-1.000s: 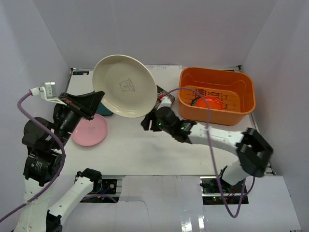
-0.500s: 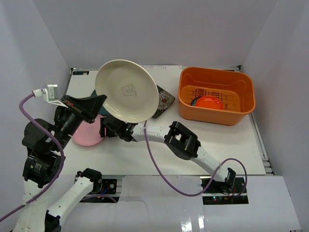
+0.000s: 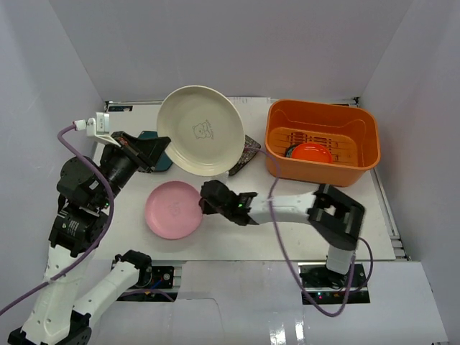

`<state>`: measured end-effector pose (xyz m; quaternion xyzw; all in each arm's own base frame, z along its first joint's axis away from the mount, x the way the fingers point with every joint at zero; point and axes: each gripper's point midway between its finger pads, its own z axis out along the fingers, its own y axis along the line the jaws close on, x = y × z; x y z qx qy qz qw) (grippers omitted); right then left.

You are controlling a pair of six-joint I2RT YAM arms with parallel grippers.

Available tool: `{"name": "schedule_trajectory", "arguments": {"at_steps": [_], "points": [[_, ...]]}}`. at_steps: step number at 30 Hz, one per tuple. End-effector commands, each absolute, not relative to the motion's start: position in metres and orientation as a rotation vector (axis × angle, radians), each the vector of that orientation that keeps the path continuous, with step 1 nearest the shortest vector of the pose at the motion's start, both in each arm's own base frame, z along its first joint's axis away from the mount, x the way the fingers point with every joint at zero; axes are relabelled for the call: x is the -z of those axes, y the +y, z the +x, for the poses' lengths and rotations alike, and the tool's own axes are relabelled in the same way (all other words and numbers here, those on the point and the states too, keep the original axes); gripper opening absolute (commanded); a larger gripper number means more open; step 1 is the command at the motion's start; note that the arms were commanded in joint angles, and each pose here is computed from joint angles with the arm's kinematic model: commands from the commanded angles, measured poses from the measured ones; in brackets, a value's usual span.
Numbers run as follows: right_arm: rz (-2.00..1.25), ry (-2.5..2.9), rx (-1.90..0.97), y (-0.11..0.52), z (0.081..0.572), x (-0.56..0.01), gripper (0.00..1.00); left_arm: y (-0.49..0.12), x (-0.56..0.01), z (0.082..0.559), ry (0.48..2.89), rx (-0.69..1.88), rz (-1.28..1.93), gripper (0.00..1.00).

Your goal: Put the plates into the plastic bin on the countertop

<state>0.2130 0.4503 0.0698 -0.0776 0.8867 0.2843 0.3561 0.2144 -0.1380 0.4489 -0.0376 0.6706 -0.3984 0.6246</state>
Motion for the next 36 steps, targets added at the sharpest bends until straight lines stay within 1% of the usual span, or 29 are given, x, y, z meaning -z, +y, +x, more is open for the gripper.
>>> {"name": "schedule_trajectory", "arguments": {"at_steps": [1,2,3,4,5,7,8,10,11,13,14,15,16,17,18,19,20,21,23,24,25,27,28,31,32,33,34,35,36], "points": [[-0.048,1.871,-0.856,0.402,0.247,-0.244,0.08,-0.149,-0.474,0.217,1.475,1.0,-0.081,0.0],[-0.019,1.858,-0.743,0.365,0.267,-0.245,0.08,-0.153,-0.472,0.22,1.484,1.025,-0.082,0.0],[-0.001,1.866,-0.681,0.335,0.275,-0.249,0.08,-0.159,-0.47,0.224,1.48,1.054,-0.08,0.0],[0.046,1.792,-0.695,0.301,0.278,-0.284,0.08,-0.169,-0.464,0.229,1.507,1.093,-0.062,0.0],[0.128,1.772,-0.602,0.253,0.305,-0.288,0.08,-0.175,-0.461,0.233,1.519,1.132,-0.069,0.0],[0.194,1.737,-0.479,0.184,0.314,-0.3,0.08,-0.186,-0.458,0.242,1.533,1.169,-0.055,0.0],[0.254,1.707,-0.341,0.134,0.332,-0.307,0.08,-0.195,-0.449,0.253,1.571,1.187,-0.062,0.0],[0.31,1.719,-0.189,0.084,0.343,-0.304,0.08,-0.206,-0.446,0.264,1.576,1.195,-0.064,0.0],[0.372,1.718,-0.118,0.048,0.352,-0.302,0.08,-0.223,-0.434,0.274,1.614,1.183,-0.063,0.0],[0.415,1.76,-0.066,0.02,0.367,-0.286,0.08,-0.245,-0.426,0.284,1.64,1.148,-0.038,0.0],[0.451,1.781,-0.076,0.001,0.374,-0.278,0.08,-0.263,-0.434,0.282,1.63,1.14,-0.02,0.0],[0.459,1.806,-0.096,-0.003,0.38,-0.27,0.08,-0.283,-0.416,0.297,1.683,1.102,0.009,0.0],[0.49,1.848,-0.105,-0.008,0.388,-0.253,0.08,-0.296,-0.41,0.302,1.702,1.093,0.028,0.0],[0.515,1.86,-0.116,-0.018,0.393,-0.247,0.08,-0.311,-0.421,0.302,1.688,1.106,0.057,0.0],[0.522,1.883,-0.126,-0.02,0.397,-0.239,0.08,-0.325,-0.398,0.322,1.738,1.038,0.043,0.0],[0.534,1.919,-0.127,-0.022,0.403,-0.225,0.08,-0.332,-0.393,0.328,1.75,1.022,0.045,0.0],[0.542,1.936,-0.139,-0.023,0.405,-0.219,0.08,-0.339,-0.4,0.333,1.736,1.022,0.047,0.0],[0.547,1.967,-0.146,-0.024,0.408,-0.207,0.08,-0.35,-0.381,0.346,1.776,0.987,0.043,0.0],[0.565,1.992,-0.193,-0.024,0.408,-0.197,0.09,-0.364,-0.381,0.356,1.776,0.979,0.043,0.0],[0.569,2.002,-0.213,-0.023,0.408,-0.192,0.18,-0.37,-0.375,0.361,1.79,0.972,0.042,0.0],[0.571,2.004,-0.237,-0.022,0.408,-0.192,0.45,-0.38,-0.356,0.371,1.827,0.948,0.037,0.0],[0.602,1.988,-0.306,-0.025,0.406,-0.197,0.66,-0.39,-0.35,0.378,1.843,0.949,0.027,0.0],[0.612,1.958,-0.341,-0.03,0.403,-0.209,0.78,-0.399,-0.332,0.385,1.877,0.931,0.015,0.0],[0.64,1.853,-0.386,-0.041,0.398,-0.248,0.77,-0.416,-0.323,0.396,1.898,0.931,0.002,0.0],[0.659,1.817,-0.379,-0.05,0.395,-0.259,0.76,-0.426,-0.297,0.402,1.955,0.902,0.005,0.0],[0.674,1.78,-0.387,-0.054,0.393,-0.273,0.74,-0.433,-0.292,0.405,1.968,0.898,0.009,0.0],[0.675,1.733,-0.393,-0.057,0.387,-0.29,0.7,-0.442,-0.306,0.408,1.939,0.919,0.011,0.0],[0.675,1.712,-0.406,-0.057,0.385,-0.298,0.68,-0.452,-0.279,0.415,1.99,0.883,0.024,0.0],[0.663,1.668,-0.428,-0.053,0.38,-0.317,0.65,-0.459,-0.276,0.417,1.995,0.878,0.03,0.0]]}}
